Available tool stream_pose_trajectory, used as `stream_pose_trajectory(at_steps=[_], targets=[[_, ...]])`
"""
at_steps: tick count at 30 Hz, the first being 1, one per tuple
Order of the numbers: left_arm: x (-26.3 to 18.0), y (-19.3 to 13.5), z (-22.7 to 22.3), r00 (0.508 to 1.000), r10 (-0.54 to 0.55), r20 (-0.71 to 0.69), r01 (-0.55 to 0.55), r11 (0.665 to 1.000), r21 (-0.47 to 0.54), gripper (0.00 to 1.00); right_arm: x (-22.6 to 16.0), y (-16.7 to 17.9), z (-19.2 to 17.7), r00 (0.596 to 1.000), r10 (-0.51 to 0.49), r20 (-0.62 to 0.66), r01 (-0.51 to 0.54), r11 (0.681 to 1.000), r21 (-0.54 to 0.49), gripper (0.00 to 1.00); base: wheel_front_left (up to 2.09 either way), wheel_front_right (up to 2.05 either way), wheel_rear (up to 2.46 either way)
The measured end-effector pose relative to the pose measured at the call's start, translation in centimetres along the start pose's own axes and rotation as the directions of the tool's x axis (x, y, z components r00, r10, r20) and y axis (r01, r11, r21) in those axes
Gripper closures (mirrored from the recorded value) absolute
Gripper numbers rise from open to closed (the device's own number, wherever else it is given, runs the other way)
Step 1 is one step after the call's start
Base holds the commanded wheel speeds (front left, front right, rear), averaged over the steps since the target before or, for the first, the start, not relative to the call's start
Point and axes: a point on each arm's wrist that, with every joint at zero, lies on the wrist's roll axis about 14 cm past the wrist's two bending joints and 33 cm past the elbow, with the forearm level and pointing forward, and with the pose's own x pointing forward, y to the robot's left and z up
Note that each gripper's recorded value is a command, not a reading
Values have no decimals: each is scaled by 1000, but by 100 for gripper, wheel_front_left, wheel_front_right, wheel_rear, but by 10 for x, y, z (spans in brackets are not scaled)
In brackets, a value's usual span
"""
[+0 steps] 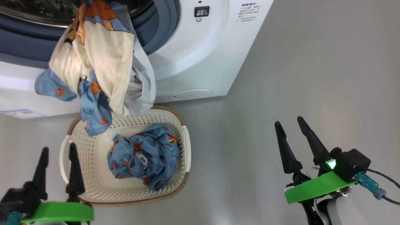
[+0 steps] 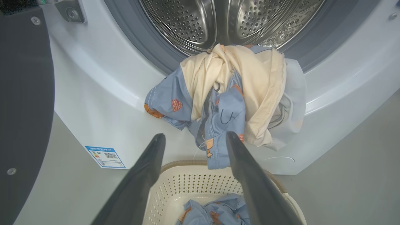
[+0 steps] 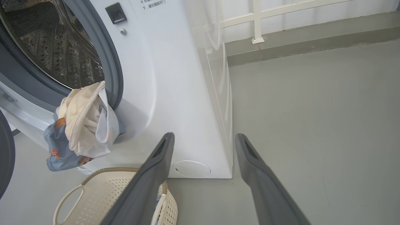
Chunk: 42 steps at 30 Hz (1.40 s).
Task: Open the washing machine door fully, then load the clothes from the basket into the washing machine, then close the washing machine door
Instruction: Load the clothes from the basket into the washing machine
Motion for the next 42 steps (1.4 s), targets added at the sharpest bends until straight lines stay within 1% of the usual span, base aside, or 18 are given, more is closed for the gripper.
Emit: stream_pose_trajectory(at_steps=[11, 17, 28, 33, 36, 42], targets=[[-6, -6, -7, 1000, 6, -23, -6, 1000, -22, 0, -1, -1, -1, 1000, -3, -3, 3, 1000, -1, 0, 0, 0, 0], [-4, -19, -11, 999, -30, -32, 29, 999, -30, 0, -1, -2, -3, 1000, -7, -9, 7, 1000, -1, 0, 0, 0, 0], [31, -53, -11, 991, -134, -16, 133, 989, -62, 0, -3, -7, -9, 999, -20, -28, 19, 1000, -4, 0, 0, 0, 0], [45, -64, -19, 986, -162, -33, 158, 982, -100, 0, -3, -13, -13, 999, -35, -38, 34, 999, -6, 0, 0, 0, 0], [55, -73, -31, 981, -185, -61, 178, 978, -105, 0, -3, -17, -18, 998, -45, -54, 45, 999, -7, 0, 0, 0, 0], [74, -84, -37, 974, -215, -68, 206, 972, -115, 0, -2, -22, -27, 995, -60, -74, 59, 998, -10, 0, 0, 0, 0]])
